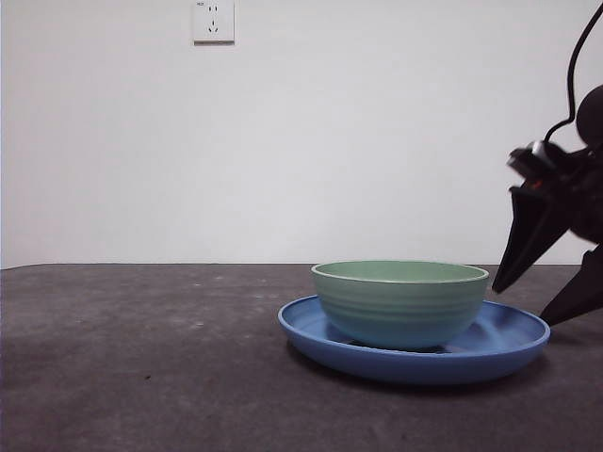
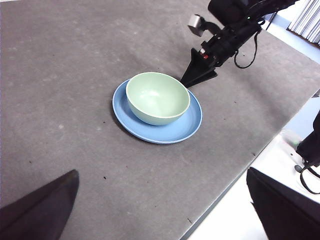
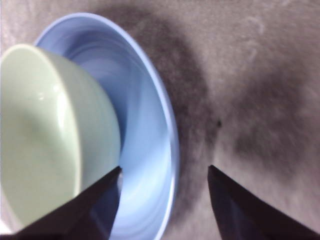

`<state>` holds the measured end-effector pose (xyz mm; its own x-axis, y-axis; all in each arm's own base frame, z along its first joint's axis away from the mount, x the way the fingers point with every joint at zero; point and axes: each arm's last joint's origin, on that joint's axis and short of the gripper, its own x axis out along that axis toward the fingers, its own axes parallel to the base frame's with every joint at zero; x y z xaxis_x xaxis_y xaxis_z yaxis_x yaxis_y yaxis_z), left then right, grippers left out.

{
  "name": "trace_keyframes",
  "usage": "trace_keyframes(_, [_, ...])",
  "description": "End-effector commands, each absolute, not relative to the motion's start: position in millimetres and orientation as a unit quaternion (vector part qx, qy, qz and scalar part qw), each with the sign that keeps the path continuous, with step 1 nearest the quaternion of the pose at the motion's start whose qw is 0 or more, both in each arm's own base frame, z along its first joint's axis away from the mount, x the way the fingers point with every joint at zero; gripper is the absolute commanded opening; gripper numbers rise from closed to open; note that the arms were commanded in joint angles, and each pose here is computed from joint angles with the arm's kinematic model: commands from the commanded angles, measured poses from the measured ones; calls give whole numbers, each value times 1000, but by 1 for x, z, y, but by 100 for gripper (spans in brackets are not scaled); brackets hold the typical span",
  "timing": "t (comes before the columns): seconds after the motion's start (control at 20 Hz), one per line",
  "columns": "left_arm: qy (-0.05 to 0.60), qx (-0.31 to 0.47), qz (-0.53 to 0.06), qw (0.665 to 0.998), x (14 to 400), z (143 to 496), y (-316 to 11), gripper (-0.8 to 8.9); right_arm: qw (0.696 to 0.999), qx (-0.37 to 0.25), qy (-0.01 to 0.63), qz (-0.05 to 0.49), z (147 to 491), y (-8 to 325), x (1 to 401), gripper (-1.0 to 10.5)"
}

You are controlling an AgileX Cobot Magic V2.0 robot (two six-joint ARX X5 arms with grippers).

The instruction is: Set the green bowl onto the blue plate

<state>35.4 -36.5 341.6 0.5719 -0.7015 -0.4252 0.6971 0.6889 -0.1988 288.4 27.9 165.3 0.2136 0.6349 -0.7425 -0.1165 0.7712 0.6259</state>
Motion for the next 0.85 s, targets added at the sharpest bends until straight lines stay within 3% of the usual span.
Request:
trace_keyframes(0.05, [236,-8,-399,886,35,345,-36,562,745,216,574,263,159,34,295,216])
trace_keyframes(0.25, [236,-9,-399,886,35,345,-36,562,745,195,589,245,148,40,298,203])
trace_keyframes(0.5, [236,-9,-399,886,35,345,-36,562,744,185,594,244,146,45,298,21])
trace_keyframes(0.85, [236,-9,-399,886,35,345,-36,562,751,192,583,242,158,46,302,11])
